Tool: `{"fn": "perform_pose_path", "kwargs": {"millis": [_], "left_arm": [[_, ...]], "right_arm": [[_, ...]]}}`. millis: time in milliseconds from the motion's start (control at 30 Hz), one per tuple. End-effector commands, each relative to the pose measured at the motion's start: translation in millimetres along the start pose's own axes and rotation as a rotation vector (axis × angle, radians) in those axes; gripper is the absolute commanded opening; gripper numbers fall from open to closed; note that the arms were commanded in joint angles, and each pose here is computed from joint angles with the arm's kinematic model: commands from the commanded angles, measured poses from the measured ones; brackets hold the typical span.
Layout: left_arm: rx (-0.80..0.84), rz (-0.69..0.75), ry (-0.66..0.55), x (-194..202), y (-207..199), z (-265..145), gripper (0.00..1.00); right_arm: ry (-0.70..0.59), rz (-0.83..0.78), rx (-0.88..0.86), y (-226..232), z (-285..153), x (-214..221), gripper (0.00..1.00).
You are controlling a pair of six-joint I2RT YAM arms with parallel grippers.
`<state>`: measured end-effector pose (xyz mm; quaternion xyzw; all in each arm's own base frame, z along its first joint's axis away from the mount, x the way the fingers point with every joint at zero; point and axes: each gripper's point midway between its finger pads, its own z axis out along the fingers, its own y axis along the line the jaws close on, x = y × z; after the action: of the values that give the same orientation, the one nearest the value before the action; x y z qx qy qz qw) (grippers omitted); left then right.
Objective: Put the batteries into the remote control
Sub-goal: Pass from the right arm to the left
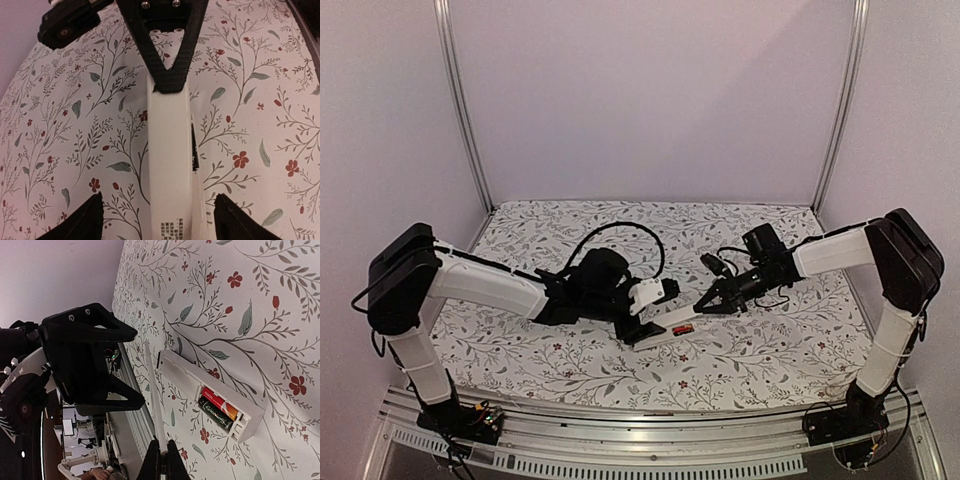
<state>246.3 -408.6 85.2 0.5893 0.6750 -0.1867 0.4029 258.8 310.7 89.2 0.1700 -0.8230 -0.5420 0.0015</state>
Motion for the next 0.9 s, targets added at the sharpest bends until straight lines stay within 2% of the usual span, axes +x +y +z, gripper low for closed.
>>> {"fn": "perform_pose_path", "kwargs": {"millis": [0,200,433,600,733,867], "left_arm": [[0.023,0.027,0.005,-4.7,-2.8,14.7,0.69],[0.060,0.038,-0.004,-7.9,-7.3,21.1,0.54],[0.104,0.032,-0.001,-6.8,-16.5,25.4,0.49],[0.082,0.030,0.027,-3.1,-12.9,29.8,0.39],[0.087,0.024,0.035,-1.8,-14.8,30.7,0.39],[0.090,0.016,0.042,0.2,-15.1,31.6,0.34]], "right_arm": [[0.010,-0.009,-0.018,1.2,4.9,-0.3,0.00],[0.007,-0.018,-0.019,2.5,4.2,-1.2,0.00],[0.007,-0.020,-0.020,3.1,4.1,-1.6,0.00],[0.005,-0.023,-0.017,3.3,3.8,-2.1,0.00],[0.003,-0.026,-0.017,5.0,2.9,-2.4,0.00],[0.001,-0.028,-0.016,5.2,2.5,-2.3,0.00]]}}
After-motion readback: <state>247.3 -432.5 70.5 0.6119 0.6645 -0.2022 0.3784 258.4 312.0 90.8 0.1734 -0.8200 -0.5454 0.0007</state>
